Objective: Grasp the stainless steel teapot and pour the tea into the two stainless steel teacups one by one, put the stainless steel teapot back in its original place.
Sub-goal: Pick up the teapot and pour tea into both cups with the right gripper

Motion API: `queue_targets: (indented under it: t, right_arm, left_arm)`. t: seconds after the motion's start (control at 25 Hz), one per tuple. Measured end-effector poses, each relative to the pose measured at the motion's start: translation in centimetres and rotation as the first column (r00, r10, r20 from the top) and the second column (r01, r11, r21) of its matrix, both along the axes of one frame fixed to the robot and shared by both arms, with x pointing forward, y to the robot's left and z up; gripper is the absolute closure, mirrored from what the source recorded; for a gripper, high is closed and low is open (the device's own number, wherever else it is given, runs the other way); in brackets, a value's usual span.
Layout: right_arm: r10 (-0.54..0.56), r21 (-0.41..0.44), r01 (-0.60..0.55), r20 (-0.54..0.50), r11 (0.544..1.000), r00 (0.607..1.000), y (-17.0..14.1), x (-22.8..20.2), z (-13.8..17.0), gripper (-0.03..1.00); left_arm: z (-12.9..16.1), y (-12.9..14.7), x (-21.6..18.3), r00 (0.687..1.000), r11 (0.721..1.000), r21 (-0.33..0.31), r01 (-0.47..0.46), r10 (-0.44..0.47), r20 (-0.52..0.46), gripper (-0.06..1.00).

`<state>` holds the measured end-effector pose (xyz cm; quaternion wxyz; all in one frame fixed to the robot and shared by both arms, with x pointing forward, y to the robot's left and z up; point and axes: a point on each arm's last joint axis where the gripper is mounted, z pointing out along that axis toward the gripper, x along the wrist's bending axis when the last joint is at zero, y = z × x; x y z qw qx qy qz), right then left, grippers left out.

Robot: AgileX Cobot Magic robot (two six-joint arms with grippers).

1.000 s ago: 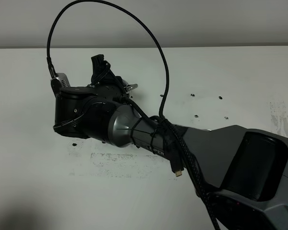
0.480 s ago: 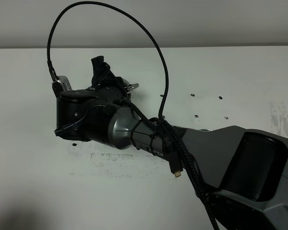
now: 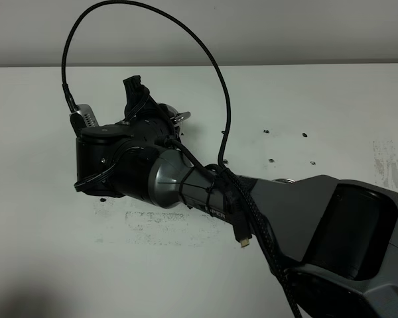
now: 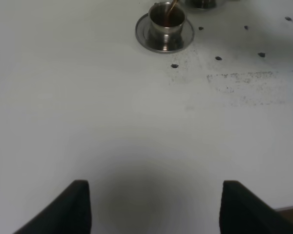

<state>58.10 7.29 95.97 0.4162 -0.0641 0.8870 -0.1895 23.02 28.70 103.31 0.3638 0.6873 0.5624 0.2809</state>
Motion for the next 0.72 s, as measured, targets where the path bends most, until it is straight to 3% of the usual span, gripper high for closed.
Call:
queue_targets:
  t: [0.72]
  right_arm:
    - [0.002, -0.002, -0.002, 0.003, 1.0, 1.0, 0.03, -0.02, 0.03, 0.78]
  left_arm:
    - [0.0, 0.0, 0.0, 1.0, 1.0, 0.0, 0.0, 0.0, 0.0, 0.4]
